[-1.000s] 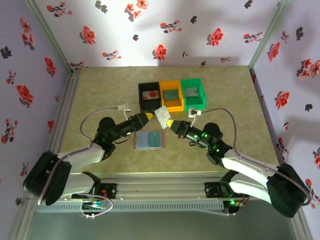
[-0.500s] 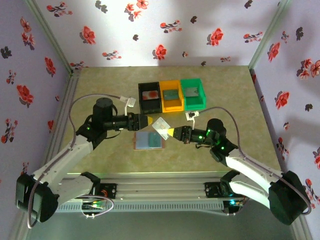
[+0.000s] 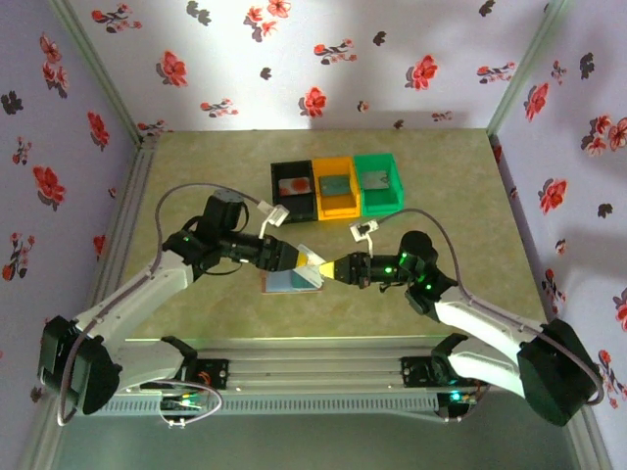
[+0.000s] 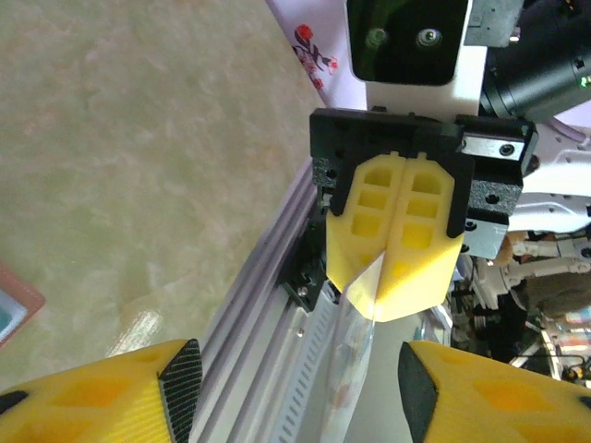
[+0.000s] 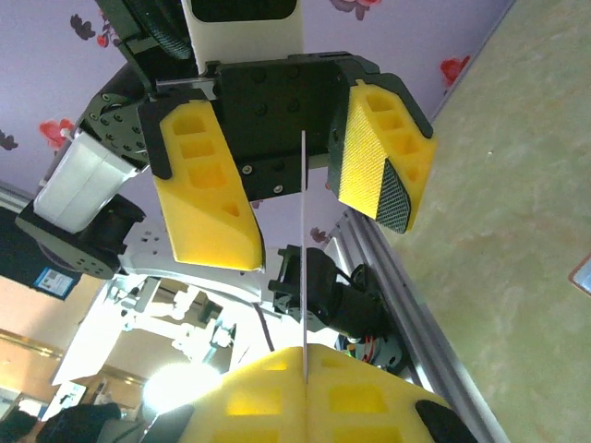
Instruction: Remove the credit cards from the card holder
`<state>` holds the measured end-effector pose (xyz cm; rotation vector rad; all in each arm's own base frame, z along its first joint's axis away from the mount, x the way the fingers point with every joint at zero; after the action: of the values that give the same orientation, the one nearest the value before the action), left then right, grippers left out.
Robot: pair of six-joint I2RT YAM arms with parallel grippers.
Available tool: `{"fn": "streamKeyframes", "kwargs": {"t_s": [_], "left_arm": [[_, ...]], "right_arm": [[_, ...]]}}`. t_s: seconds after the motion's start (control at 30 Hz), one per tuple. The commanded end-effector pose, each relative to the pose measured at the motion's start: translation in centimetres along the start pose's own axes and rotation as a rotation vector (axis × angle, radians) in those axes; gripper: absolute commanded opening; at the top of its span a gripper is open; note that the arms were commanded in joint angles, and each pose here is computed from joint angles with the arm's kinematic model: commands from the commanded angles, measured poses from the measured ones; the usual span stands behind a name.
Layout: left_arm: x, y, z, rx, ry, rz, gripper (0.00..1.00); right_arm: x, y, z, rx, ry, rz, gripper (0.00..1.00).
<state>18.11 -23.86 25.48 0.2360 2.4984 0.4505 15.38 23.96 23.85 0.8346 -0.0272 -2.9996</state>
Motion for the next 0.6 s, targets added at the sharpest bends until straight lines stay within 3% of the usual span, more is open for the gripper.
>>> {"fn": "streamKeyframes", "kwargs": {"t_s": [0.0,0.57], "left_arm": [[0.06,0.28,-1.51,0.066,-0.049,0.022,0.55],[0.50,0.48,-2.19,0.105,-0.065,0.035,0.06]], "right_arm": [[-0.55,-0.33,1.67,-0.058,0.054,0.016,0.00],[0.07,-0.82,1.34,-0.058,0.044,0.051,0.00]]}}
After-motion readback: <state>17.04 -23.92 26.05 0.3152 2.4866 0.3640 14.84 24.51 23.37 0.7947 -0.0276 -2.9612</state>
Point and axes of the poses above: each hand's point on the last joint's axis, 136 mm out from that joint toward the fingers, its own y axis back along the fingers, its own z axis along the line the jaws close on, x = y × z, the point moved 5 cm from there along y, back along the fingers, and after that the axes turned 1 degree about -y, right-handed, at the moved point
